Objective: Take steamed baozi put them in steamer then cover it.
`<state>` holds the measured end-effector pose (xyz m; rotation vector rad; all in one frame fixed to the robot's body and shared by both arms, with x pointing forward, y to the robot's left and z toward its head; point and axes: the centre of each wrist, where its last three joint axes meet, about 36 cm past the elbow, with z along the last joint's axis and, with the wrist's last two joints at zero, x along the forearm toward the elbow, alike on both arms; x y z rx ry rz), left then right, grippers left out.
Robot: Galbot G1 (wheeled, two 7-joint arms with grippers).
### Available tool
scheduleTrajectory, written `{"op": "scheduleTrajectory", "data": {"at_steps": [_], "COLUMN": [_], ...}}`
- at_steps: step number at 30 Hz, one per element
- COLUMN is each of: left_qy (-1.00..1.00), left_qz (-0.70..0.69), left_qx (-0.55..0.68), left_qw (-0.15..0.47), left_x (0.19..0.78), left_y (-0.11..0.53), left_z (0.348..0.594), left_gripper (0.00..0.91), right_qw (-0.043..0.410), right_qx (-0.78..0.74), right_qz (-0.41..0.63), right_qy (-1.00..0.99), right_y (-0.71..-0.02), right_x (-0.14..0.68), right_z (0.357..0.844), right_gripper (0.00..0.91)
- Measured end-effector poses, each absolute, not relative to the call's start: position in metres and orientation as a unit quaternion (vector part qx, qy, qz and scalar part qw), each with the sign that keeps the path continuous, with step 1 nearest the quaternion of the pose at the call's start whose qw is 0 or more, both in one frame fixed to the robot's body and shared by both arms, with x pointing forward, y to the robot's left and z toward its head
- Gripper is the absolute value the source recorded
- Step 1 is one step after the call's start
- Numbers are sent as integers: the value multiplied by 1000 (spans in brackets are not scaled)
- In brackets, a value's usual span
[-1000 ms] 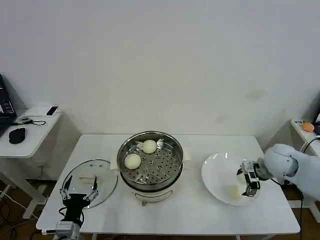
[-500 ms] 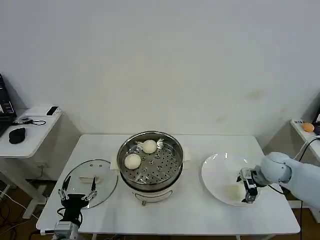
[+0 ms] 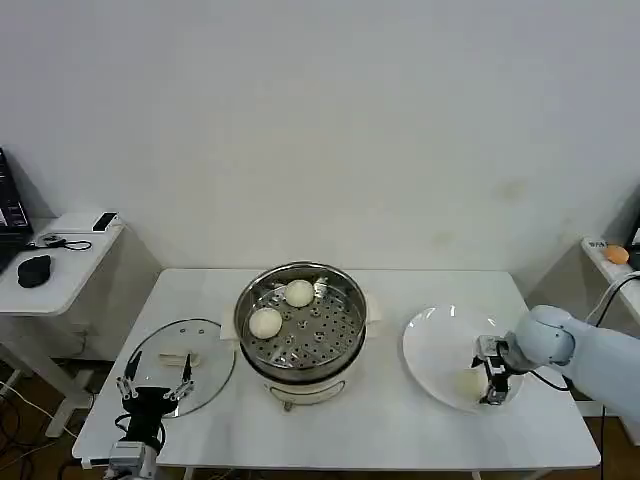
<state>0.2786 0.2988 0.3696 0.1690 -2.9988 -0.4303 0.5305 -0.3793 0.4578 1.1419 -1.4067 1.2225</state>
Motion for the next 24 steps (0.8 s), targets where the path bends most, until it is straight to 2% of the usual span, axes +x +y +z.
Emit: {"op": "scheduleTrajectory", "data": {"at_steps": [5,14,24], "left_qy": [-987,-987,-988], "left_qz": [-141,-141,-141], "left_qx": [56,56,53], "left_qw": [53,52,46], "left_x": [278,278,280], "left_y": [298,299,299], "left_z": [371,372,376], "left_gripper": [907,907,907], "right_qw": [464,462,430], "right_qx": [464,463,444], "right_qz": [491,489,495], "right_qy": [-573,-576,-611], "right_y": [-377,-379,-378], "right_x": [532,535,559], "right_z": [458,472,526], "right_gripper": [605,605,615]}}
